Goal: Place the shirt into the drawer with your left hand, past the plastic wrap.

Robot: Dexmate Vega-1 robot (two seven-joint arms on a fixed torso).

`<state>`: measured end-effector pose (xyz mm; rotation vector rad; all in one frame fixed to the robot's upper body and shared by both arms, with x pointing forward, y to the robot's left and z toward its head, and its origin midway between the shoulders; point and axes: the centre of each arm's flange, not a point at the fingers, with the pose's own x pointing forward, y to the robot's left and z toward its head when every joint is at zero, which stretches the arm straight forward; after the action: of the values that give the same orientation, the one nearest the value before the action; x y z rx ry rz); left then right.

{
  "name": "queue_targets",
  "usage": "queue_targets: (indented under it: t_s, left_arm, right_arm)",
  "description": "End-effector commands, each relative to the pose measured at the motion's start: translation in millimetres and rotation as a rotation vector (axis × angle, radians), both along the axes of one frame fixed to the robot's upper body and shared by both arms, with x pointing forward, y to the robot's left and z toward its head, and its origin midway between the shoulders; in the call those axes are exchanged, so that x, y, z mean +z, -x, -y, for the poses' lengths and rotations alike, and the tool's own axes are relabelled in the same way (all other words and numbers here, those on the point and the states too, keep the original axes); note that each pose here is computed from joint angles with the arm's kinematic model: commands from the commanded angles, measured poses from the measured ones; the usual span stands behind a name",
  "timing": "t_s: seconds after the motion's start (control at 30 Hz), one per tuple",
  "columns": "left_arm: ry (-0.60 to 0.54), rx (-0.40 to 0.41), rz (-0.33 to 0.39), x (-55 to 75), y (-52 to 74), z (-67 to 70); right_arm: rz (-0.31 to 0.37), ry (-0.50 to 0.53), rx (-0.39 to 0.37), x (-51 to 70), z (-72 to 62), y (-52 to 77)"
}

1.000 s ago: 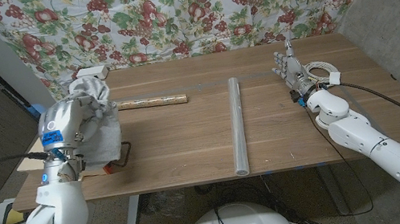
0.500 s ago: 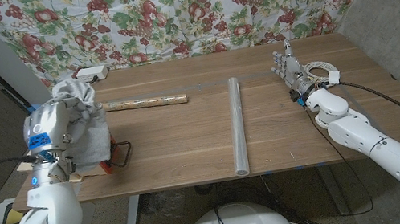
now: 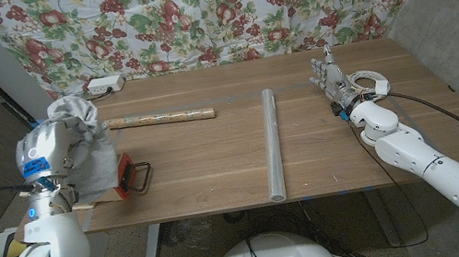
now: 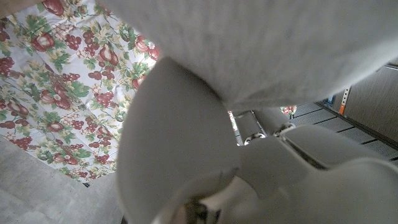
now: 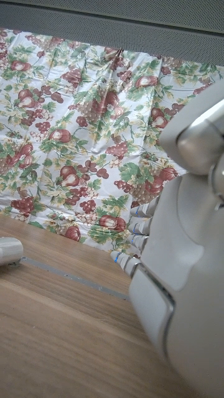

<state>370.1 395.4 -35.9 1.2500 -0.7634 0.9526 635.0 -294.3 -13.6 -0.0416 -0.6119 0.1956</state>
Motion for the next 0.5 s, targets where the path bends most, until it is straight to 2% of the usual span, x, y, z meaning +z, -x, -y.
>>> queue_targets:
  t_s: [0.03, 0.5]
  left_arm:
    - [0.020, 0.005, -0.031, -6.0, -8.4, -4.3]
    - [0.002, -0.044, -0.044, -6.0, -24.8, 3.6]
  right_arm:
    - [-0.007, 0.006, 0.000, -2.5, -0.2, -0.4]
    - [-0.011, -0.001, -0.018, -6.1, 5.3, 4.9]
